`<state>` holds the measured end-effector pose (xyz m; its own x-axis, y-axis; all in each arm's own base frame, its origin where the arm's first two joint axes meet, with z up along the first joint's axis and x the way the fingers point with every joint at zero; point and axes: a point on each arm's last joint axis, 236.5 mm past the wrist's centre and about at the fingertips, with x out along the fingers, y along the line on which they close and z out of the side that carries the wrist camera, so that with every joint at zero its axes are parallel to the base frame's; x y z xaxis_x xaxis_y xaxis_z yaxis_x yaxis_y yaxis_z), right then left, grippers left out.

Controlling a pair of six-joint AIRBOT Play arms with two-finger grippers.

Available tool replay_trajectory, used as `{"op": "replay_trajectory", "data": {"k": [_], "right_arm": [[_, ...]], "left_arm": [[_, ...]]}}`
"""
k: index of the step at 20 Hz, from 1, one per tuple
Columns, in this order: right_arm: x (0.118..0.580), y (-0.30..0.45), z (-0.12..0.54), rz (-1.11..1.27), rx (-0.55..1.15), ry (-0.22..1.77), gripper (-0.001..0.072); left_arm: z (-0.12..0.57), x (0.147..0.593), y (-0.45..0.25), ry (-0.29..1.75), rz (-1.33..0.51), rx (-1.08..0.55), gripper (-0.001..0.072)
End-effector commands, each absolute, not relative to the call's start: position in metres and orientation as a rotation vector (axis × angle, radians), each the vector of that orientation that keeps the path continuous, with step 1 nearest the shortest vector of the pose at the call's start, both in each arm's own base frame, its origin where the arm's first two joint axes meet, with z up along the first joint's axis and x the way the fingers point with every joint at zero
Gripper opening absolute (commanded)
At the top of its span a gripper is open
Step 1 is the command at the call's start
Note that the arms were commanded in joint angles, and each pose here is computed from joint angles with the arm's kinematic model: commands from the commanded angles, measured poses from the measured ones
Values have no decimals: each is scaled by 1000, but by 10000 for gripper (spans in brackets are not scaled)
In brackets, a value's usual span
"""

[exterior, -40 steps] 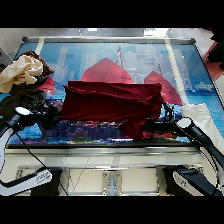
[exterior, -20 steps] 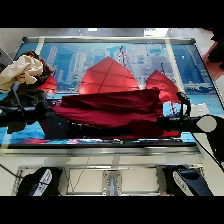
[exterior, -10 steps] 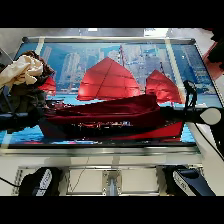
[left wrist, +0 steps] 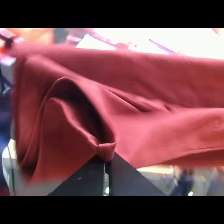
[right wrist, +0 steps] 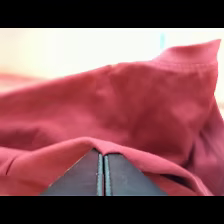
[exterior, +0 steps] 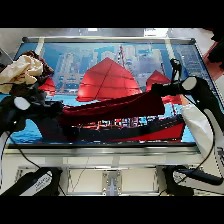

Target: Fold the shirts.

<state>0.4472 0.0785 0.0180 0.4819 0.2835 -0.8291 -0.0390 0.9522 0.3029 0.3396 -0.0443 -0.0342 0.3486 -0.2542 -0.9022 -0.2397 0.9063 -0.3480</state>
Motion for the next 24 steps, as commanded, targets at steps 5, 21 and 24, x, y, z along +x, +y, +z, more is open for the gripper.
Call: {"op": "replay_trajectory", "data": {"k": [5,21,24], "right_arm": [[465,60,-103,141,277,1255,24],[475,54,-117,129,294,1230,25],[476,55,-117,129,298,1227,27]], "left_arm": [[-72,375,-30,1176,164,-471,13],[-77,318,-31,1439,209,-295,13],[-82,310,-41,1463,191,-272,13]]}}
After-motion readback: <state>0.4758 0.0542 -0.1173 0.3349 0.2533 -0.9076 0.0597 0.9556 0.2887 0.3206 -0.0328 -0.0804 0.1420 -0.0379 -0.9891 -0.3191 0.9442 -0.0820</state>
